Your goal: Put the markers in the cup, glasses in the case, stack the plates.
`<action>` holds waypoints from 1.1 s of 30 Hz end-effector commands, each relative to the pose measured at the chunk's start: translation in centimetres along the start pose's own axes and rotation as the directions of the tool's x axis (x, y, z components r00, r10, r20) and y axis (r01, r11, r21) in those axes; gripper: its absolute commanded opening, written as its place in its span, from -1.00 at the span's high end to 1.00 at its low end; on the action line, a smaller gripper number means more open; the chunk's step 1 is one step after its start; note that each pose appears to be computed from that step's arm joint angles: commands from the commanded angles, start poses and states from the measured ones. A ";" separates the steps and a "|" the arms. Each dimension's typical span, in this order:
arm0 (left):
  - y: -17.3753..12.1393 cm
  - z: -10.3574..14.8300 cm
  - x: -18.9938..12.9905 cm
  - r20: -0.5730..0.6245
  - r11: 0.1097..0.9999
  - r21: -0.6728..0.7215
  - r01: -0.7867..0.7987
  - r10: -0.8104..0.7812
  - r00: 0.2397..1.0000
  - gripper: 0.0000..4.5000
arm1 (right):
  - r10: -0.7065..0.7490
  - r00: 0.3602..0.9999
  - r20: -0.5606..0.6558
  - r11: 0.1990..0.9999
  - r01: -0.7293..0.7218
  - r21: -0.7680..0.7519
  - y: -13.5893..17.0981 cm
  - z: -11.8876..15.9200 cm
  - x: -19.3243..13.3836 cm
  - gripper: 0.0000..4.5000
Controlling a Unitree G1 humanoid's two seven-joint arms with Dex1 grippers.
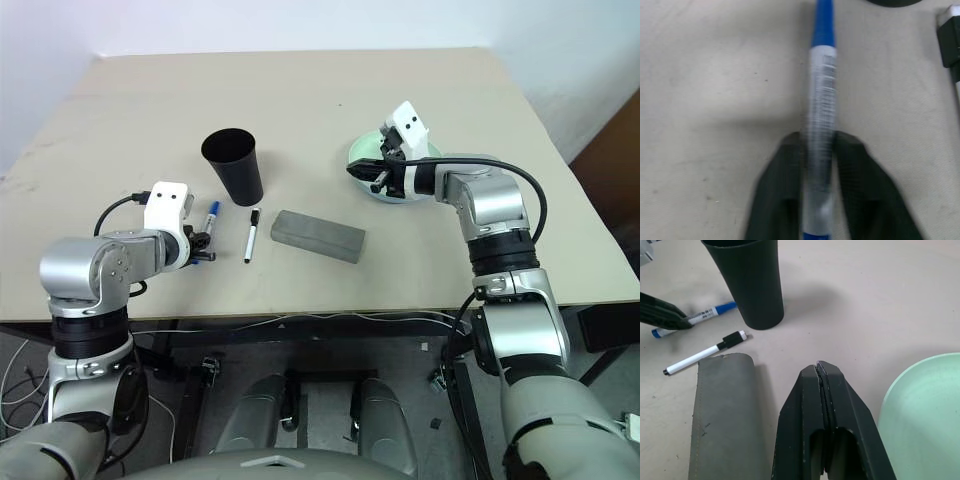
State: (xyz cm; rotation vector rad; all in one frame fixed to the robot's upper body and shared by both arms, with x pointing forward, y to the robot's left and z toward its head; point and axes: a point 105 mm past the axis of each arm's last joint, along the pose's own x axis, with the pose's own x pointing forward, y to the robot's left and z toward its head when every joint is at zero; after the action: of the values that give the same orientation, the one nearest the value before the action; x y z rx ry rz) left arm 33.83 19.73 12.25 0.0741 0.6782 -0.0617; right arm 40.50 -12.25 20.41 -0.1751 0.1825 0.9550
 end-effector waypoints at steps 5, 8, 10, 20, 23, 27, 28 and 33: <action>0.9 1.5 -1.0 0.064 0.998 -0.001 -0.061 0.061 0.996 0.88 | -0.014 0.997 0.069 0.999 0.017 -0.037 -0.5 2.4 -0.4 1.00; 2.6 2.7 -1.5 0.119 0.985 0.026 -0.168 0.164 0.979 0.88 | 0.011 0.996 0.093 1.000 -0.008 -0.027 -0.2 2.8 -0.4 1.00; 3.4 3.0 -1.7 0.140 0.973 0.059 -0.222 0.212 0.967 0.88 | 0.045 0.992 0.119 0.999 -0.041 -0.031 0.4 3.3 -0.5 1.00; 5.7 10.2 -4.8 0.621 0.977 -0.014 -0.212 0.175 0.764 0.88 | 0.178 0.959 0.218 0.984 -0.175 -0.033 3.0 4.5 -1.7 1.00; 5.6 12.5 -6.3 0.750 0.979 0.020 -0.201 0.119 0.651 0.88 | 0.183 0.960 0.211 0.983 -0.182 -0.027 3.4 4.0 -1.6 1.00; 4.4 14.4 -7.4 0.830 0.991 0.090 -0.097 -0.021 0.558 0.88 | 0.179 0.962 0.204 0.984 -0.176 -0.032 3.8 3.6 -1.5 1.00; 3.7 14.8 -7.6 0.843 0.990 0.126 -0.059 -0.076 0.532 0.88 | 0.175 0.963 0.204 0.985 -0.172 -0.034 3.9 3.6 -1.4 1.00; 2.2 16.1 -7.8 0.869 0.972 0.235 -0.011 -0.205 0.450 0.88 | 0.190 0.926 0.326 0.981 -0.191 -0.029 4.5 5.2 -2.3 1.00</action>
State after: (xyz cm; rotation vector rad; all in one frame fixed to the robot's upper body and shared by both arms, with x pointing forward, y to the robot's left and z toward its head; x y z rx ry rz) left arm 38.24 20.93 28.49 0.1675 -0.3642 -0.2396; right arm 36.80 -10.30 23.42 0.0024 -0.0119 1.1371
